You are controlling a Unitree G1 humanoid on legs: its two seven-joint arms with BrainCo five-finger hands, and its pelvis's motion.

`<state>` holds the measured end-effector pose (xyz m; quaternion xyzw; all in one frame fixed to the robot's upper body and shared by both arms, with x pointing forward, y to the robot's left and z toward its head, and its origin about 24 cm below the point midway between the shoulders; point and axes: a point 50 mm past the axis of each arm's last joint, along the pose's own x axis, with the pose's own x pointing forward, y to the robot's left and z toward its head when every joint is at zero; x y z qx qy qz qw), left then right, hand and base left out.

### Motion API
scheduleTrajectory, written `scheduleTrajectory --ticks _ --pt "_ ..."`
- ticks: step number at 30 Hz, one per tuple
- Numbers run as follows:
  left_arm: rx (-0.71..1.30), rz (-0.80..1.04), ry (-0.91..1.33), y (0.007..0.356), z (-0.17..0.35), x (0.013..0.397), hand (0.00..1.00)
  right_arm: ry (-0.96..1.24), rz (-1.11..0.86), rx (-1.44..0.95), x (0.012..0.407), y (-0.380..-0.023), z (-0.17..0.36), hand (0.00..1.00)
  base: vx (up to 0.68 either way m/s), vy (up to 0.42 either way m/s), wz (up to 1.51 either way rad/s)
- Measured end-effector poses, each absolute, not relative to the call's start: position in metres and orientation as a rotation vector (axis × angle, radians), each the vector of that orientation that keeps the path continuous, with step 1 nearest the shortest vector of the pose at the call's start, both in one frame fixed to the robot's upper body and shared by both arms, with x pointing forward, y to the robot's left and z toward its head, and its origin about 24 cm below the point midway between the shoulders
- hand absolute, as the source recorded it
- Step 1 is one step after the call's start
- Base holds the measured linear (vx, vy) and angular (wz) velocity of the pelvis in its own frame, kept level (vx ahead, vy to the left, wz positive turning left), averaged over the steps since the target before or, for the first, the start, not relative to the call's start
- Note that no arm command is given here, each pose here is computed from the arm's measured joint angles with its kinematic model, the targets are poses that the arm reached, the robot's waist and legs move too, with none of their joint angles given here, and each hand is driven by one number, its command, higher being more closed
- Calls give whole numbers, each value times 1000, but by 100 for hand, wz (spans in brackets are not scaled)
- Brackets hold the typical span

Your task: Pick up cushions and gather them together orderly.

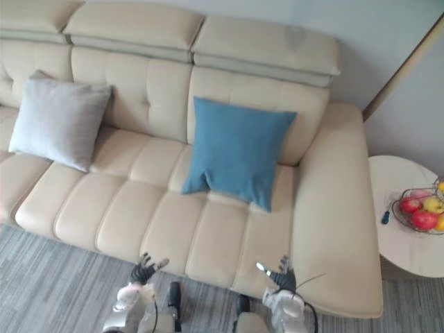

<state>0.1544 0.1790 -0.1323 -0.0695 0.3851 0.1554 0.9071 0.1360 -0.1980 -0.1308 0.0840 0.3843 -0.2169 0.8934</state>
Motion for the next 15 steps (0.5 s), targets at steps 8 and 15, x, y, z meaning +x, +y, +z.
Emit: scheduleTrajectory --ticks 8,15 --pt "2 344 1005 208 -155 104 0 1009 -486 155 107 -215 -155 0 75 -3 -3" --pt "1 347 1011 208 -155 101 0 1018 -489 155 103 -215 -156 0 0 0 0"
